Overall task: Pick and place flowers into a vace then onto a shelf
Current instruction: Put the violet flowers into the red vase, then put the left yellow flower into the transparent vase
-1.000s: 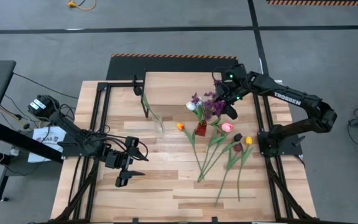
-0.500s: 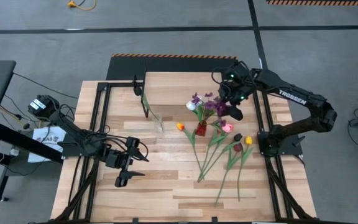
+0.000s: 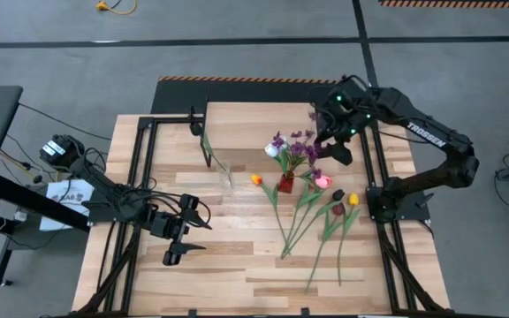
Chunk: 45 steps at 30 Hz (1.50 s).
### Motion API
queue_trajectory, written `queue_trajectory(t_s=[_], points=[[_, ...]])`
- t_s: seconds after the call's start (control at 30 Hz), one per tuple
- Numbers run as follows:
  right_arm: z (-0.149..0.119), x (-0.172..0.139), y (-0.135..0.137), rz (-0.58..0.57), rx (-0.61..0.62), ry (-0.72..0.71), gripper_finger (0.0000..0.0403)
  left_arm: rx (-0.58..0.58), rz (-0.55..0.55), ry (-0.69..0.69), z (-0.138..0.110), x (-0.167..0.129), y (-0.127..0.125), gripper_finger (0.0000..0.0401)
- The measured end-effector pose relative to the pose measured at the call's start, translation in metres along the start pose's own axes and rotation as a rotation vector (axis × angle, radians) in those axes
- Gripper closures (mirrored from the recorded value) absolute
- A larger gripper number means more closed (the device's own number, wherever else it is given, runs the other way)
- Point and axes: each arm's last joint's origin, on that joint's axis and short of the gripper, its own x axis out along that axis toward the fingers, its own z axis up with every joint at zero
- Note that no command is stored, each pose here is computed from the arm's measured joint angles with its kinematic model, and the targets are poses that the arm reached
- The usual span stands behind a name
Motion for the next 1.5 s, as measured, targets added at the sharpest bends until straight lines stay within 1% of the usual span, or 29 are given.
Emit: queue_trajectory(t_s=[0.17, 0.3, 0.4, 0.53, 0.6, 0.67, 0.87, 1.07, 1.13, 1.23, 1.33, 1.4, 1.5], points=[[0.006, -0.023, 0.006, -0.019, 0.087, -0.017, 0.0147, -0.013, 0.0, 0.0, 0.0, 0.0, 0.0, 0.0175], [0.008, -0.042, 0.012, -0.03, 0.183, -0.024, 0.0147, -0.056, -0.002, 0.005, -0.001, 0.0, 0.0, 0.0175], [0.006, -0.05, 0.016, -0.026, 0.27, -0.007, 0.0147, -0.098, -0.006, 0.014, -0.001, 0.0, -0.001, 0.0175], [0.0, -0.057, 0.025, 0.008, 0.371, 0.062, 0.0147, -0.127, -0.007, 0.021, -0.002, 0.0, -0.001, 0.0175], [-0.001, -0.059, 0.029, 0.007, 0.405, 0.052, 0.0147, -0.128, -0.008, 0.021, -0.002, 0.0, -0.001, 0.0175], [-0.004, -0.063, 0.037, 0.008, 0.435, 0.043, 0.0147, -0.13, -0.008, 0.021, -0.002, 0.0, -0.001, 0.0175], [-0.017, -0.084, 0.066, 0.012, 0.455, -0.027, 0.0148, -0.142, -0.01, 0.022, -0.002, 0.0, -0.001, 0.0175], [-0.04, -0.103, 0.098, -0.068, 0.525, -0.078, 0.0148, -0.091, -0.01, 0.021, -0.002, 0.0, -0.001, 0.0175], [-0.051, -0.105, 0.105, -0.104, 0.569, -0.083, 0.0148, -0.086, -0.01, 0.021, -0.002, 0.0, -0.001, 0.0175], [-0.065, -0.102, 0.109, -0.163, 0.641, -0.099, 0.0148, -0.118, -0.019, 0.018, -0.002, 0.0, -0.001, 0.0175], [-0.075, -0.092, 0.108, -0.208, 0.73, -0.164, 0.0148, -0.147, -0.043, 0.013, -0.002, 0.0, -0.002, 0.0175], [-0.079, -0.082, 0.106, -0.199, 0.749, -0.223, 0.0148, -0.152, -0.066, 0.007, -0.001, 0.0, -0.003, 0.0175], [-0.081, -0.061, 0.104, -0.137, 0.721, -0.28, 0.0148, -0.142, -0.084, 0.002, -0.001, 0.0, -0.003, 0.0175]])
